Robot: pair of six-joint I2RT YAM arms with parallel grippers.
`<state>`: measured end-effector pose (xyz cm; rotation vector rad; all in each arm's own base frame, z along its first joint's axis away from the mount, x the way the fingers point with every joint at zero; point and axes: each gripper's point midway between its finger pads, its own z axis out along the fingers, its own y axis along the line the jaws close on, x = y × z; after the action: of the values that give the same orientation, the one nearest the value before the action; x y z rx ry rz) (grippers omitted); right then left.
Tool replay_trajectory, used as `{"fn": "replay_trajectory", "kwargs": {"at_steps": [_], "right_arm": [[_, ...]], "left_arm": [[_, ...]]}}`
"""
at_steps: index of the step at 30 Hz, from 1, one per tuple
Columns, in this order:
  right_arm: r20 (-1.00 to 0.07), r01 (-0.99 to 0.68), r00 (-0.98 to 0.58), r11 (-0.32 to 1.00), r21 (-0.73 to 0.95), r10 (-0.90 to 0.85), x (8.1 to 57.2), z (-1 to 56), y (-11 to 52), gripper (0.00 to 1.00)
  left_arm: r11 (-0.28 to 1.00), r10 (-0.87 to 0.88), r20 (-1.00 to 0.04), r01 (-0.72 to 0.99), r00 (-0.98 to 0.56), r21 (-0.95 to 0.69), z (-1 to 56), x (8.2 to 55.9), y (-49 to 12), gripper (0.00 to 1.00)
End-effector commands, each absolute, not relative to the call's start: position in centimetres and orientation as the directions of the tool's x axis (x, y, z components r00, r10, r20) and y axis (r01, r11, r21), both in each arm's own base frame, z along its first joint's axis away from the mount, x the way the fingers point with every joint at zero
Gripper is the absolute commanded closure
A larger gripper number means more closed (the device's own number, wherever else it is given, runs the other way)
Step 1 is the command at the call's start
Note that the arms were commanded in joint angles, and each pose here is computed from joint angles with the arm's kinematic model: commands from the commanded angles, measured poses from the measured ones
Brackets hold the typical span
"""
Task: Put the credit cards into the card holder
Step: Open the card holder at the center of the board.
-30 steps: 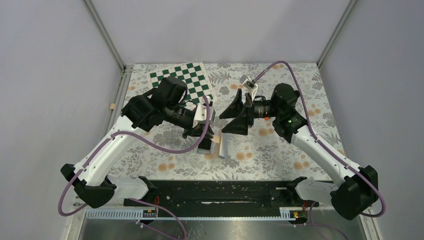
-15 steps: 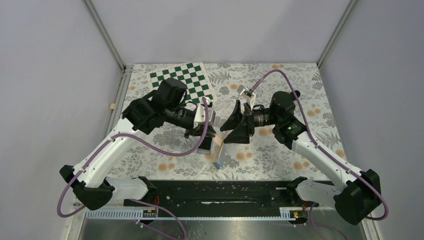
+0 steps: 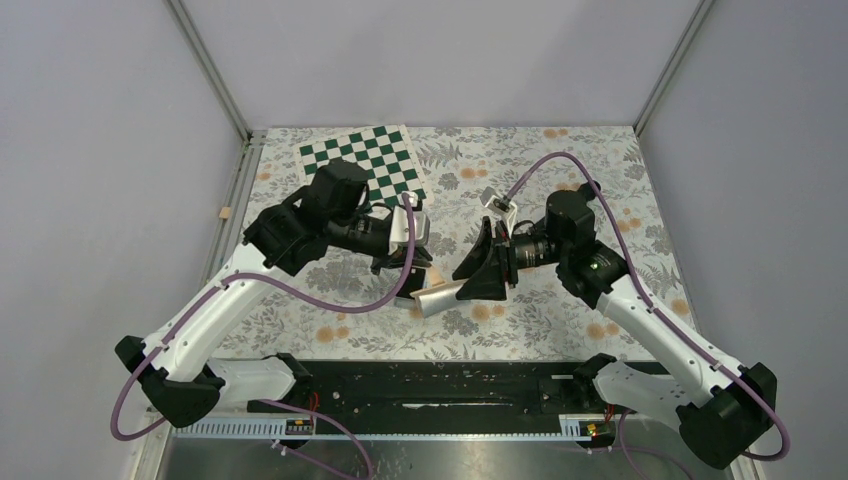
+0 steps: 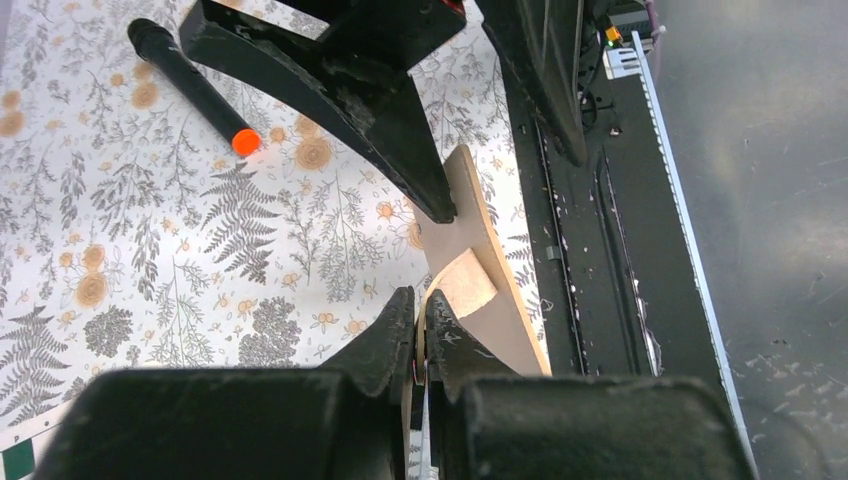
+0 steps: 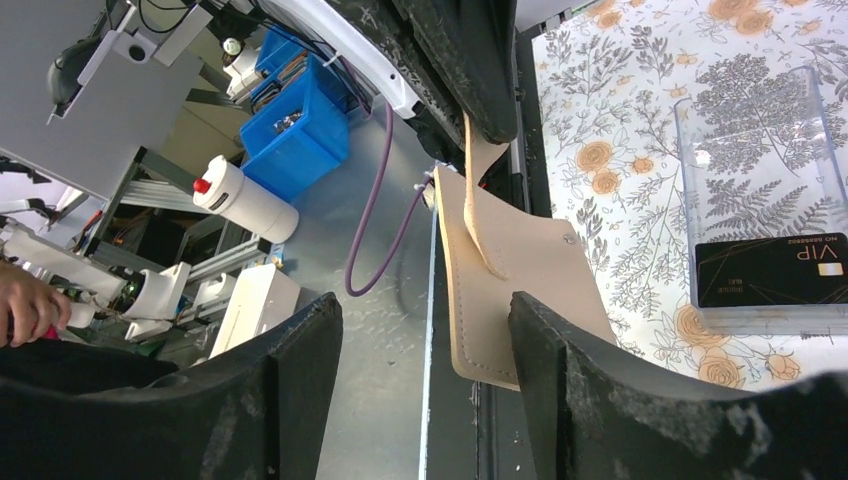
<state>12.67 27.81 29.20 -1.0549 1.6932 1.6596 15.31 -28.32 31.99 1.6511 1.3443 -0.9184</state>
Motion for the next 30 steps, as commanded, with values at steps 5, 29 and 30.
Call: {"fn": "replay_trajectory", "kwargs": {"at_steps": [5, 29, 30], "right_arm": [[-0.845, -0.855, -0.513, -0.002, 0.519, -0.15, 13.6, 28.9, 27.9, 0.37], [-0.807, -0.798, -0.579, 0.287, 0.531, -0.117, 17.7, 28.9, 27.5, 1.0], [-0.794, -0.778, -0.597, 0.328, 0.536, -0.116, 18.2, 28.6, 27.3, 1.0]], "left_arm": [[-0.064, 0.29, -0.93, 0.974, 0.226, 0.217, 35.4, 16.6, -29.5, 1.0], [0.262, 0.277, -0.96, 0.964, -0.038, 0.037, 35.4, 21.5, -30.2, 0.23], [0.323, 0.265, -0.962, 0.946, -0.064, 0.026, 35.4, 22.3, -29.9, 0.04]]}}
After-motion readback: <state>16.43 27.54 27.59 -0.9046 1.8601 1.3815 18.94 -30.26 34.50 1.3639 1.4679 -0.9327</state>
